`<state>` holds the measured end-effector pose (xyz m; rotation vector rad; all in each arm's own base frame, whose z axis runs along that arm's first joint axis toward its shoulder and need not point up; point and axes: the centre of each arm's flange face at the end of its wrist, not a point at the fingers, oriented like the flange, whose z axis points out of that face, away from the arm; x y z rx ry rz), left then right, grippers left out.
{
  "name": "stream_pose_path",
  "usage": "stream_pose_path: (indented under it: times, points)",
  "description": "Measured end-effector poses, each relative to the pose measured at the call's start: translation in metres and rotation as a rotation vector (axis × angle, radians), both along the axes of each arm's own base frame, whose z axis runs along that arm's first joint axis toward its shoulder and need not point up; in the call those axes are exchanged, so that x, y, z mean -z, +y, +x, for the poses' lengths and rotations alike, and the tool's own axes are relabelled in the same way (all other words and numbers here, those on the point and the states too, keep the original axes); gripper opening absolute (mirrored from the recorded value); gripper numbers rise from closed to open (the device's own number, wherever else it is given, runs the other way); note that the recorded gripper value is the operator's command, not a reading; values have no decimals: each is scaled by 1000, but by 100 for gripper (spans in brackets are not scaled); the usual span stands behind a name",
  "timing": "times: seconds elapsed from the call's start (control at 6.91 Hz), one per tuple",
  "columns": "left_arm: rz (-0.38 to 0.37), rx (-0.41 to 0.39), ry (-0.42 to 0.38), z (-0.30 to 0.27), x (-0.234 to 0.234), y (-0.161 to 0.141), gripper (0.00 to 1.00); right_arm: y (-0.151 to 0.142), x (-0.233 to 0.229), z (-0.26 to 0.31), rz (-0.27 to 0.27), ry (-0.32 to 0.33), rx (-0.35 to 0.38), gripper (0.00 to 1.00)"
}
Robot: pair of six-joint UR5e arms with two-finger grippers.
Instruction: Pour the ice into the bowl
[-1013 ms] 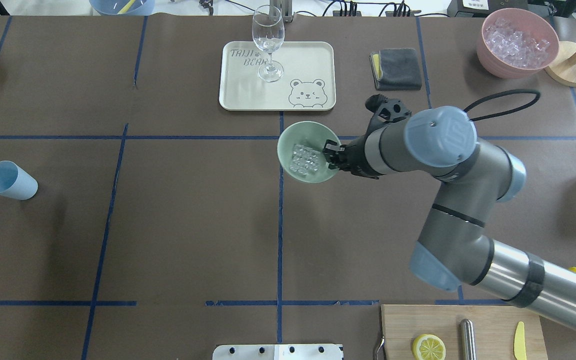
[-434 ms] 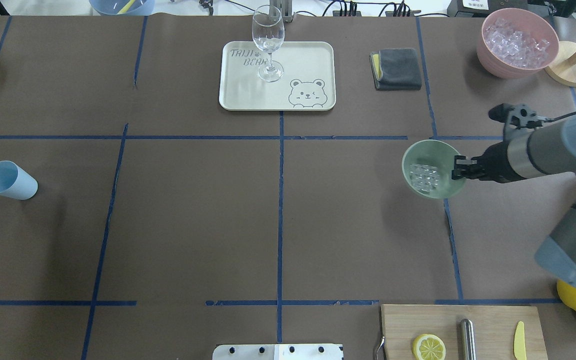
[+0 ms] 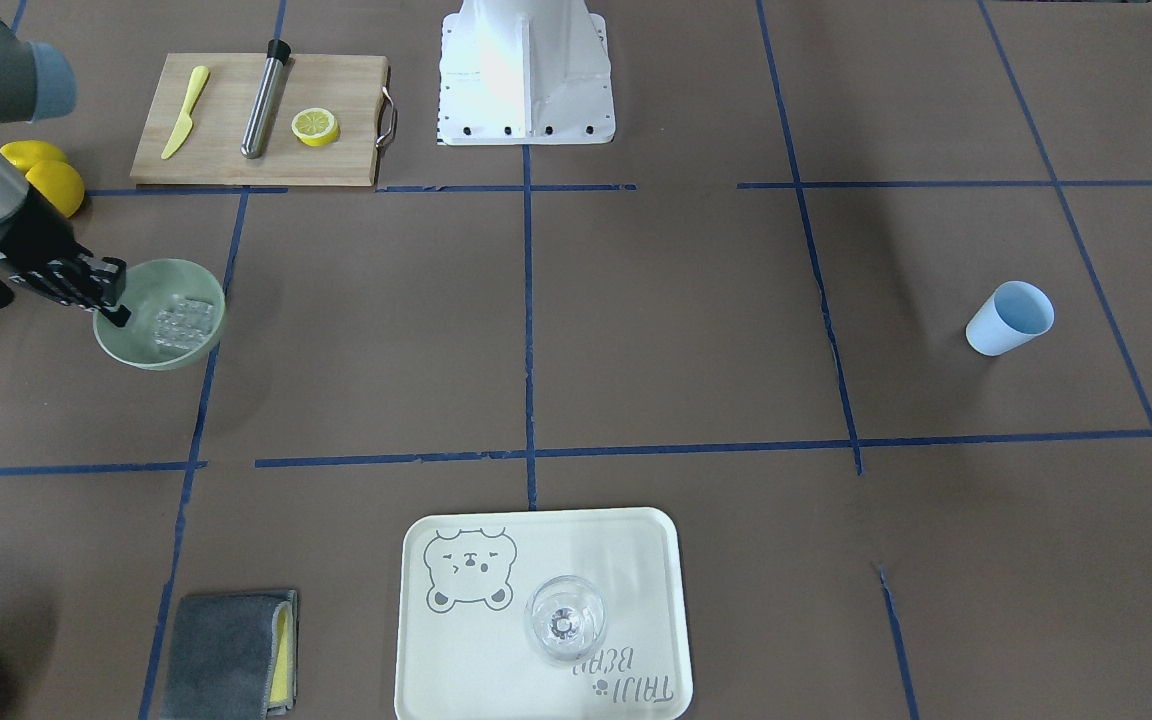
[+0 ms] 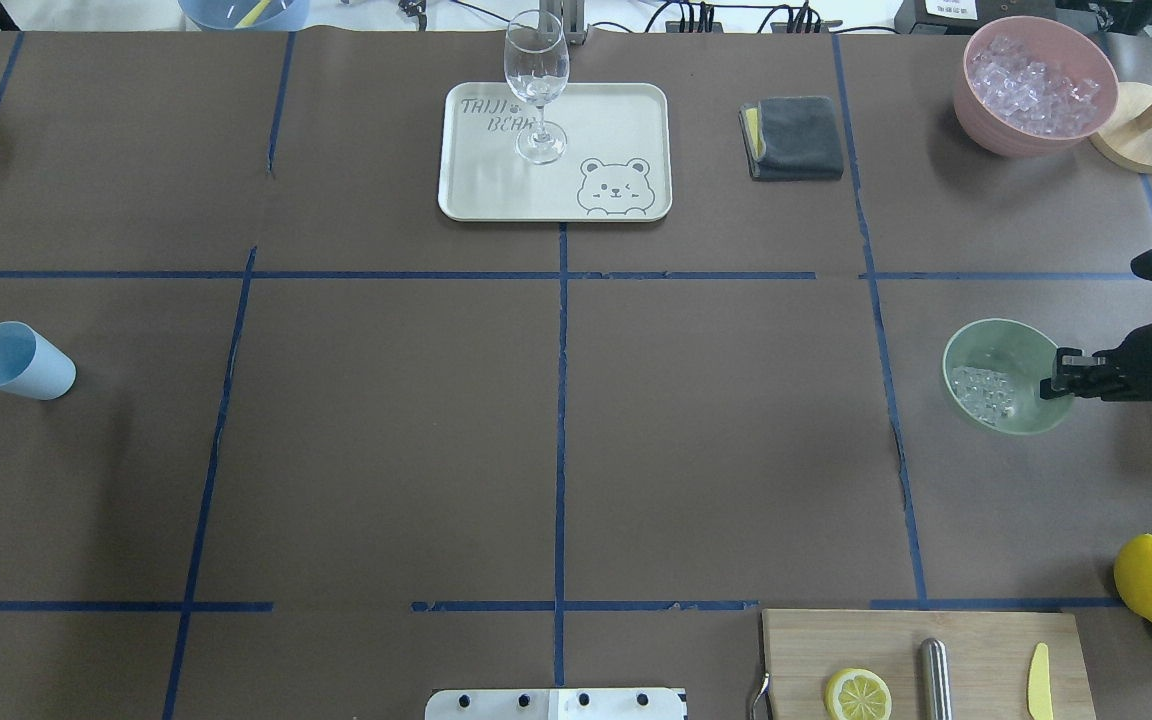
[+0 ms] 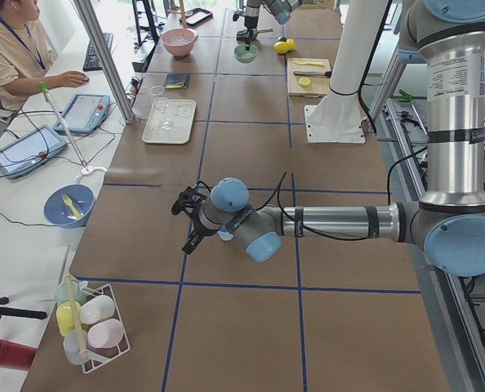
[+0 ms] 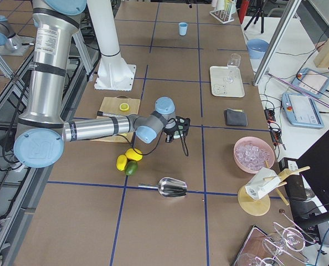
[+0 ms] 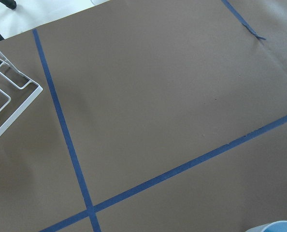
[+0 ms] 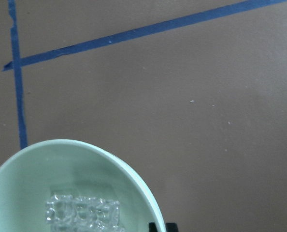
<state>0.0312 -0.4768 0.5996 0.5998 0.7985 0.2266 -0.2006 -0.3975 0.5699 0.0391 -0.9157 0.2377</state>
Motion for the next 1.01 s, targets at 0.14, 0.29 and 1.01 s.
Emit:
stream_pose_path:
  times: [0.14,0.29,1.01]
  points:
    - [0,0,0,0,0,0,100,2,-20,2,4,-8,0,0]
    - [-1,0,0,0,0,0,100,0,-31,0,19,-27,-1,0]
    - [5,1,1,0,2,0,100,-13,-22,-7,52,-63,-5,100]
